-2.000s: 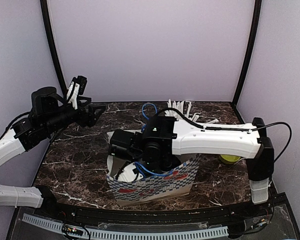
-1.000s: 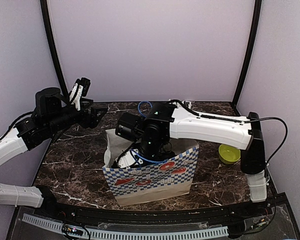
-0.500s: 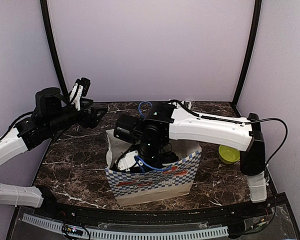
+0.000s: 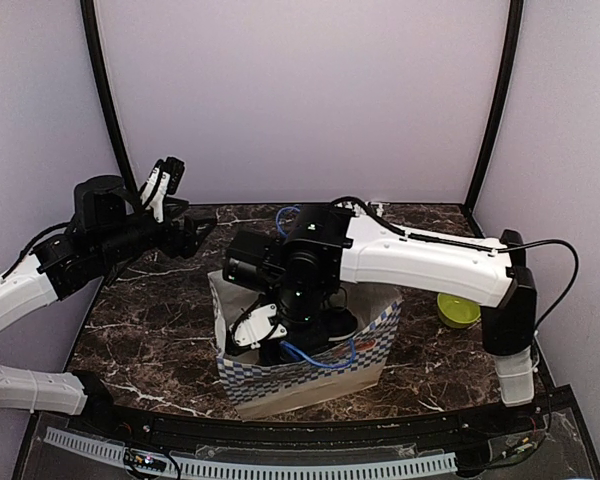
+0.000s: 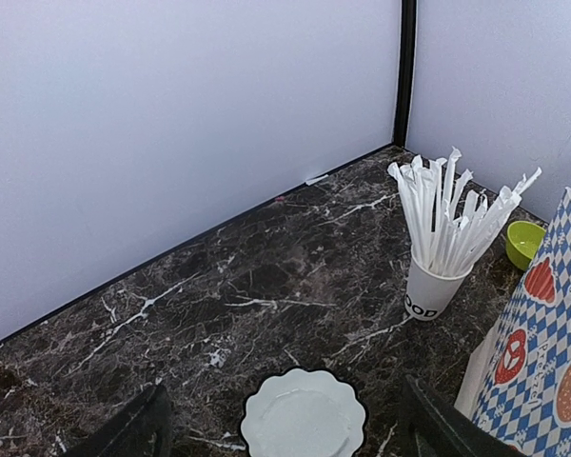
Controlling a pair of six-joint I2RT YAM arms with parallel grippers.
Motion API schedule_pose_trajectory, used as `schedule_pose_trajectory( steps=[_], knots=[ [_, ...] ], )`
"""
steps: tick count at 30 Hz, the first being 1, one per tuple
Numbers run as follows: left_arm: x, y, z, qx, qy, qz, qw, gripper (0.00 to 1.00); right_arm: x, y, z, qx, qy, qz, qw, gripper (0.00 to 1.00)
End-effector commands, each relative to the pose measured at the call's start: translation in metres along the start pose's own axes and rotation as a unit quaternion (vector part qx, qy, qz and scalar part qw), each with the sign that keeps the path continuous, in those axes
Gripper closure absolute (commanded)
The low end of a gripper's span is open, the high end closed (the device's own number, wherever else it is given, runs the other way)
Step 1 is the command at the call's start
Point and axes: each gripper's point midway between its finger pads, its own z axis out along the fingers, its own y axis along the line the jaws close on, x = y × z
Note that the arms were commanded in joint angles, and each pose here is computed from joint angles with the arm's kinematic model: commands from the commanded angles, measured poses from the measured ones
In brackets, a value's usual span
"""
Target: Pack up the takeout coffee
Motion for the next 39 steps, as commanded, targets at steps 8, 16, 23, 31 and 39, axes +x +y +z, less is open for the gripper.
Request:
schedule_pose_trajectory(
  steps=[8,16,23,31,39],
  knots=[
    [-0.037,-0.042,-0.029,0.124,-0.036,0.030,0.991,0.16,0.003,-0.007,-0.052,0.054,-0.030,0.006,0.998,0.01],
    [-0.044,-0.090,-0.055,0.278,0.038,-0.031,0.959,0.17,0.016,-0.024,-0.076,0.111,-0.023,0.006,0.993,0.01],
    [-0.038,-0.102,-0.055,0.307,0.101,-0.036,0.946,0.17,0.020,-0.025,-0.131,0.159,-0.075,-0.006,0.984,0.02],
    [-0.008,-0.154,-0.028,0.365,0.194,0.014,0.910,0.19,0.050,-0.019,-0.193,0.209,-0.113,0.002,0.971,0.03],
    [0.006,-0.146,0.011,0.315,0.219,0.042,0.923,0.51,0.128,-0.055,-0.234,0.275,-0.109,0.104,0.950,0.05]
  ],
)
